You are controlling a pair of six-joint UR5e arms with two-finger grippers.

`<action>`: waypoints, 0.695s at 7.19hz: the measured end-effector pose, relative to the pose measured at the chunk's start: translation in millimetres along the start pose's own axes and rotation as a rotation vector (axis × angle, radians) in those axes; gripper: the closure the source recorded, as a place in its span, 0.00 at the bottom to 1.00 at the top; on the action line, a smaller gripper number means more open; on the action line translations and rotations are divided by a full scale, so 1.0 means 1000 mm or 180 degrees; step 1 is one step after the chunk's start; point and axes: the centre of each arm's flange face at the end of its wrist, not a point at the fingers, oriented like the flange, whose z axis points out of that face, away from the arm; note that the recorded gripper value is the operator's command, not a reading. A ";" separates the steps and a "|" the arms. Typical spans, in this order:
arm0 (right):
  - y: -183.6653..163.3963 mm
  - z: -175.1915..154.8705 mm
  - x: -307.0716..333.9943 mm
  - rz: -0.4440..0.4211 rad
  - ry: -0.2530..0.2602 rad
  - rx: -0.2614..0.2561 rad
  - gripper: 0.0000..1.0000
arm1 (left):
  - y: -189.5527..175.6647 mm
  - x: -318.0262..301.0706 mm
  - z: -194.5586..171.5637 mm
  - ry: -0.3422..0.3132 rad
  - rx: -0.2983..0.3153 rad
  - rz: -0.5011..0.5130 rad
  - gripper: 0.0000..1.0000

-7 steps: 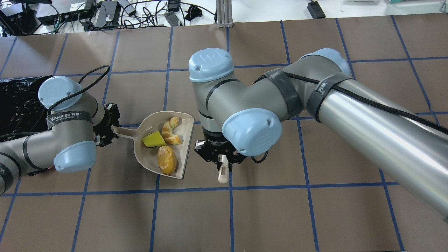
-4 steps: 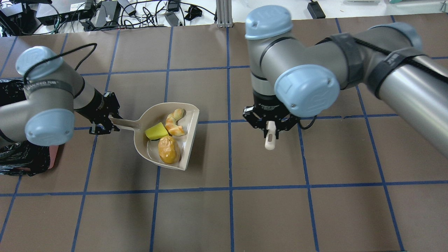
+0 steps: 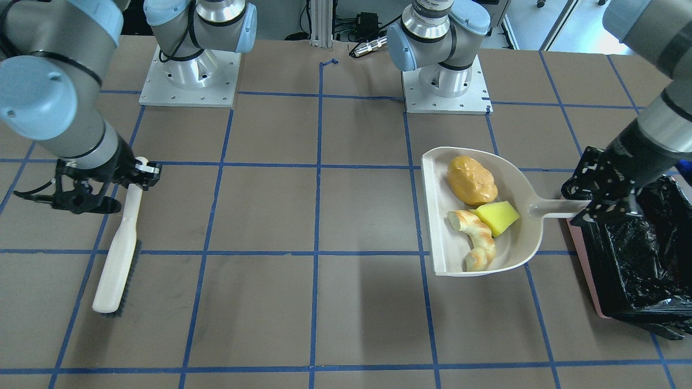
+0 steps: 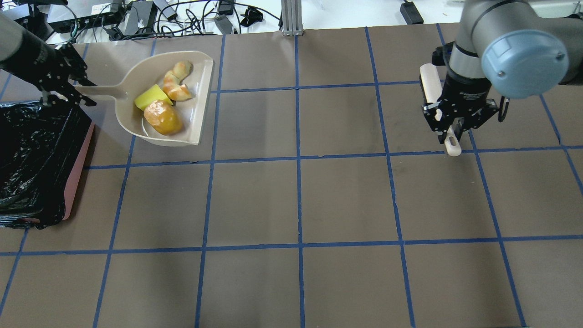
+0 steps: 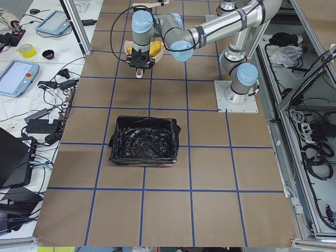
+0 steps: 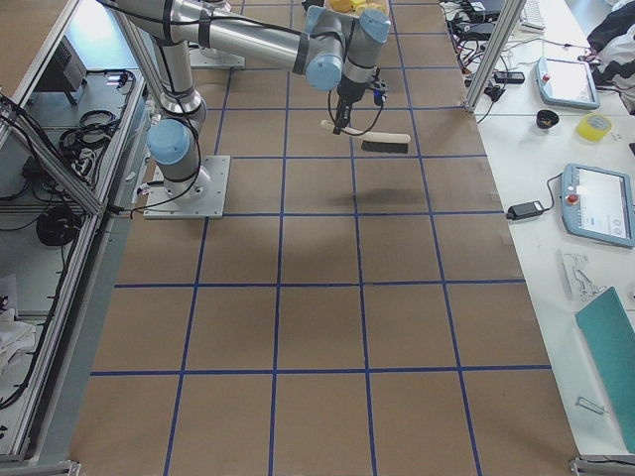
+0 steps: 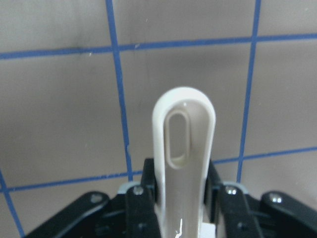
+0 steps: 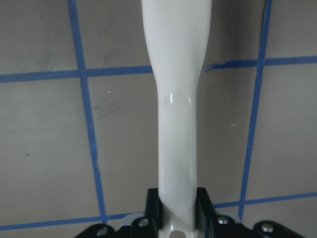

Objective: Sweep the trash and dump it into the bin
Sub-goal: 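Lift the loaded dustpan with the left gripper while the right gripper withdraws the brush, then tip the dustpan over the trash bag while the right gripper sets the brush down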

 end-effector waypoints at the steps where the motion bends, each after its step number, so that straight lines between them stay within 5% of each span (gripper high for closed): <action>1: -0.018 0.019 0.035 -0.0061 -0.0041 0.0035 1.00 | -0.036 -0.004 -0.016 0.0104 0.0045 0.0050 1.00; 5: -0.057 0.088 0.108 -0.0250 -0.0138 0.0111 1.00 | -0.193 -0.039 -0.067 0.0279 0.0354 0.0480 1.00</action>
